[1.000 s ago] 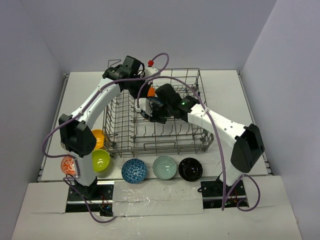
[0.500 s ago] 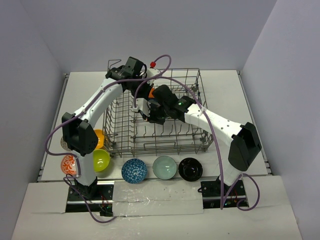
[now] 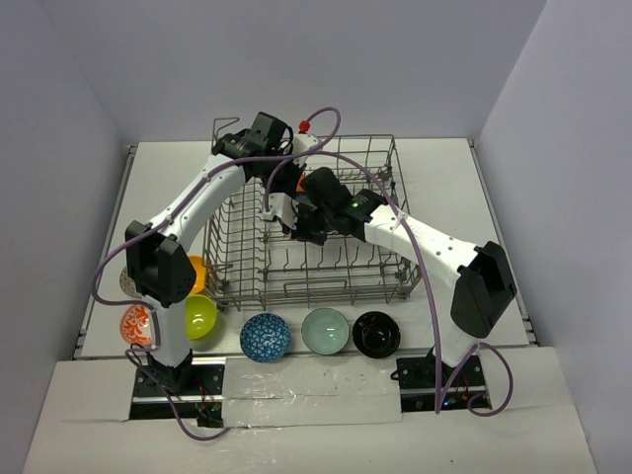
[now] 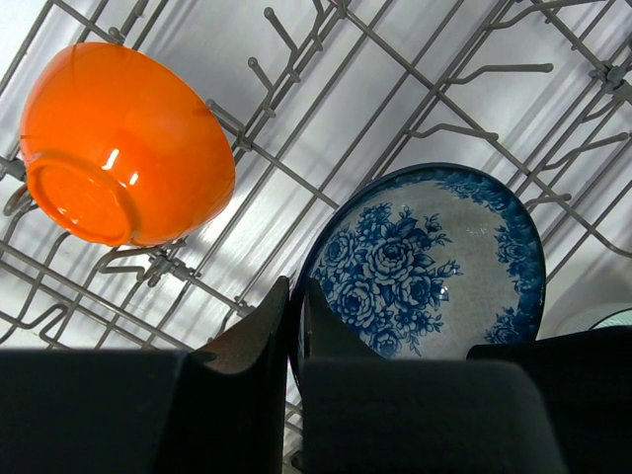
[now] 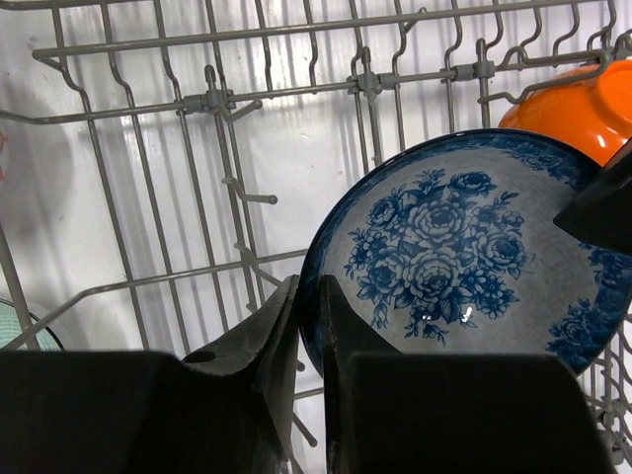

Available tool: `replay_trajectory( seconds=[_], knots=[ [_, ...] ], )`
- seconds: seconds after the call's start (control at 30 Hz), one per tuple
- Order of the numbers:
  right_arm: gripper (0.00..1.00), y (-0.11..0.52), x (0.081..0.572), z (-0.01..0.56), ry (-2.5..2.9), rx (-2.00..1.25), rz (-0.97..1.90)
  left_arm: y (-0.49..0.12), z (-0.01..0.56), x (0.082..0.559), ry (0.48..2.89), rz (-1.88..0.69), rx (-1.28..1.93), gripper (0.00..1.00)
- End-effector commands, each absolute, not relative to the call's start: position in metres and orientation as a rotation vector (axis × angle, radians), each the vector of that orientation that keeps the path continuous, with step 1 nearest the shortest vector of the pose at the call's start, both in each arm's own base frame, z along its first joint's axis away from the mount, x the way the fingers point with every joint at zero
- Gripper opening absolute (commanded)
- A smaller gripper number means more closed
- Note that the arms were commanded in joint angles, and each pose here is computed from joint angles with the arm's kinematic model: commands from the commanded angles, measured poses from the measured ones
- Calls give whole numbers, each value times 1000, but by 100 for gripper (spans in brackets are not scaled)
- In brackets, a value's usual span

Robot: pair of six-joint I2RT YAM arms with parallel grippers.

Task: Load the bowls into the dish rack
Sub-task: Pass from the left arm to the right

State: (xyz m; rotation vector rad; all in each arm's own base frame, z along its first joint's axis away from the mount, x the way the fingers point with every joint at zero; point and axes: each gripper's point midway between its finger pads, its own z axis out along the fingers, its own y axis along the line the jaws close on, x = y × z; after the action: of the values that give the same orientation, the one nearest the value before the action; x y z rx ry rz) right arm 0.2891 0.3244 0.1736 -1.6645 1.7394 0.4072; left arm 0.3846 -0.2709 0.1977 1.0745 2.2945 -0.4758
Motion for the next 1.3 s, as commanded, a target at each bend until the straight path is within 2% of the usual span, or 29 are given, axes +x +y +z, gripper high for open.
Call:
replay_trajectory(
  seconds=[0.0, 0.33, 0.53, 1.0, 1.27],
  knots=[
    [0, 340, 307, 204, 1671, -1569, 399, -302, 224, 379, 2216, -584, 1048, 7],
    [0, 340, 306, 198, 1679, -1589, 400, -306, 227, 378, 2212, -610, 1047, 14],
    [0, 340, 305, 200, 1672, -1587, 398, -311, 231, 372, 2204, -643, 1054, 27],
    [0, 339, 305, 193, 1684, -1599, 393, -309, 231, 377, 2209, -599, 1031, 37],
    [0, 338, 305, 192, 1686, -1597, 386, -307, 258, 389, 2156, -544, 983, 48]
  ],
)
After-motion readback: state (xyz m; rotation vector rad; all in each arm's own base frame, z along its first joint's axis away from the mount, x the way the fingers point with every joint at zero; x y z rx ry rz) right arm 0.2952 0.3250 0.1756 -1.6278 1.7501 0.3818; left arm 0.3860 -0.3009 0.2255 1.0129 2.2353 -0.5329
